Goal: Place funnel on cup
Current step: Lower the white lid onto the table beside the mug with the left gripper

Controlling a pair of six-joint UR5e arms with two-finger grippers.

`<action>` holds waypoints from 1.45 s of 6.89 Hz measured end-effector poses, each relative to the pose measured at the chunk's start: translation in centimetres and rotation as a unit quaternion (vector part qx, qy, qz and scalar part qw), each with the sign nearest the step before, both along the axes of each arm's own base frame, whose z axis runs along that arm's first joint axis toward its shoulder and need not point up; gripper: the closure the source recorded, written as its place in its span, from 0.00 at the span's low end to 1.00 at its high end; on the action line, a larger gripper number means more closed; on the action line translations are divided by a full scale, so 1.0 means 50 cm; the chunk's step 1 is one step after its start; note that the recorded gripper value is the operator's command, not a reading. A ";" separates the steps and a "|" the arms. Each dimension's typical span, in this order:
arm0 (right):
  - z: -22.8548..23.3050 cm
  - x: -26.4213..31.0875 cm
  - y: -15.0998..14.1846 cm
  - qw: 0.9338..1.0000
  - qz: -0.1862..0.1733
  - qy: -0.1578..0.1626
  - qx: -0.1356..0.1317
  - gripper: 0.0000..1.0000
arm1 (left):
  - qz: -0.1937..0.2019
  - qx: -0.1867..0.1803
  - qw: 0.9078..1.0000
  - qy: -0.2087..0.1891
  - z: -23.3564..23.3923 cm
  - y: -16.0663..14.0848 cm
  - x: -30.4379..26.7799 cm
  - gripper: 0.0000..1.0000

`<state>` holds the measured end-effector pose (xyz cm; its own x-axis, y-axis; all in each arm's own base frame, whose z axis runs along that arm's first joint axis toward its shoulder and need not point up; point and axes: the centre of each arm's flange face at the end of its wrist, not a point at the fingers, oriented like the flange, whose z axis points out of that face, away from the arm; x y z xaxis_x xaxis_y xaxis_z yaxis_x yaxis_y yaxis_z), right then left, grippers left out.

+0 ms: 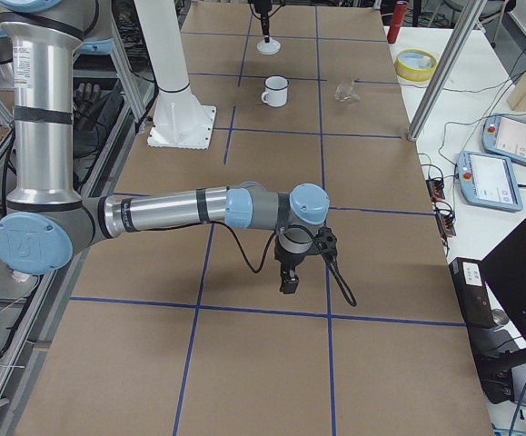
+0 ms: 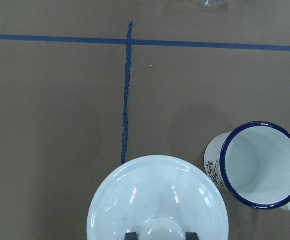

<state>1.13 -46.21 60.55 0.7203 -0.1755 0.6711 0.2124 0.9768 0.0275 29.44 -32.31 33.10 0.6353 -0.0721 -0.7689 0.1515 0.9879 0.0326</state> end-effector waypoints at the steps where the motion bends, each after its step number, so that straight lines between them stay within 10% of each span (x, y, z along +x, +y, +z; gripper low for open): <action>1: 0.000 0.000 0.000 1.000 0.000 0.000 0.000 0.00 | -0.001 -0.012 1.000 0.001 0.049 0.006 0.058 1.00; 5: -0.001 0.000 0.000 1.000 0.000 0.000 0.000 0.00 | -0.001 -0.022 1.000 -0.003 0.149 0.017 0.178 1.00; 9: 0.000 0.000 0.000 1.000 0.000 0.000 0.000 0.00 | -0.001 -0.021 1.000 -0.004 0.154 0.017 0.187 0.00; 10: 0.000 0.000 0.000 1.000 0.000 0.000 0.000 0.00 | -0.001 -0.021 1.000 -0.004 0.152 0.017 0.186 0.00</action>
<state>1.13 -46.21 60.55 0.7204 -0.1755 0.6710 0.2124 0.9768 0.0274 38.74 -31.44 40.71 0.6411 -0.1055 -0.7602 0.1538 0.9881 -0.0074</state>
